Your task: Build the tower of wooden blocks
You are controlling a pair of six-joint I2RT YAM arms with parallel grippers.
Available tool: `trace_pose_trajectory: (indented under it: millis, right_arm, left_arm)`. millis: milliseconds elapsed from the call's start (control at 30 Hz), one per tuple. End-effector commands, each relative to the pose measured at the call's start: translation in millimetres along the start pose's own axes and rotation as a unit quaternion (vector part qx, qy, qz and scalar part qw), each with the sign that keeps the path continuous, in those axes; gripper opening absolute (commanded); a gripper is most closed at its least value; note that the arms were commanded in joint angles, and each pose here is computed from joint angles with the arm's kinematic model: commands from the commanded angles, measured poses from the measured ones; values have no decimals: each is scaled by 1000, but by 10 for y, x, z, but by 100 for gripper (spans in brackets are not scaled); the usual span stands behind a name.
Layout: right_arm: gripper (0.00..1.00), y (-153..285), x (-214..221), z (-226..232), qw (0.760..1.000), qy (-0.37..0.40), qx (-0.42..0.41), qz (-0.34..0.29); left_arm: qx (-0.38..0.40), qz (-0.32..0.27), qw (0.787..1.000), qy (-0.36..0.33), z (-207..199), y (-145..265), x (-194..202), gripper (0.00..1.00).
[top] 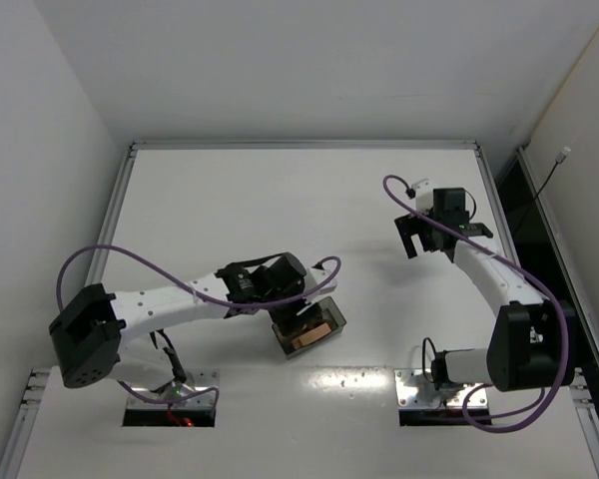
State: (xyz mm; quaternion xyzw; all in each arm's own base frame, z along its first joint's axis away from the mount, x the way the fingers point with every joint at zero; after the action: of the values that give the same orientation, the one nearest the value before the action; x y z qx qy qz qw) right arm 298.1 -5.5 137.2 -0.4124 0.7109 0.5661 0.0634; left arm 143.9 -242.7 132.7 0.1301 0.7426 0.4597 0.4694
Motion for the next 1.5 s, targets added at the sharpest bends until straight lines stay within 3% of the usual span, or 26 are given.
trace_pose_trajectory:
  millis: [0,400,1000,1100,1200,1233,1333,1400,1433,1467]
  right_arm:
    - [100,5,-17,-5,1000,7,6,-9]
    - [100,16,2,4,1000,7,6,-9]
    - [100,-14,62,4,1000,9,4,1]
    - [100,-14,62,4,1000,9,4,1]
    - [100,-34,75,12,1000,9,2,5]
    - [100,-54,88,21,1000,10,0,8]
    - [100,-54,88,21,1000,10,0,8]
    - [100,-67,102,29,1000,10,0,8]
    - [100,-67,102,29,1000,10,0,8]
    - [100,-75,134,48,1000,10,-2,12]
  left_arm:
    - [11,-27,1000,-9,-105,-43,-202,60]
    - [-13,-29,999,5,-39,-283,-383,55]
    - [-68,31,996,46,436,-578,-60,46]
    - [-70,41,995,52,509,-616,-19,37]
    - [-72,46,995,57,542,-635,2,15]
    - [-72,46,995,57,542,-635,3,0]
    - [-94,32,994,54,583,-560,-74,0]
    - [-149,12,987,61,719,-455,-185,0]
    - [-184,-2,980,72,814,-389,-246,0]
    - [-265,-32,960,83,995,-218,-368,0]
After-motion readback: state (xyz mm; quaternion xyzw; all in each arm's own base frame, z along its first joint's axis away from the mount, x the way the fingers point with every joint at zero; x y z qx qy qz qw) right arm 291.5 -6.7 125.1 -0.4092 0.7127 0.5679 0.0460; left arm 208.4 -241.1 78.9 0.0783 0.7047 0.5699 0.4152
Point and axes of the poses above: each gripper's point midway between its finger pads, its own y axis back along the fingers, its own z axis along the line the jaws close on, x = y × z, the point moved 6 cm from there along y, back along the fingers, and after that the axes turned 9 degrees about y, right-handed, at the moved point
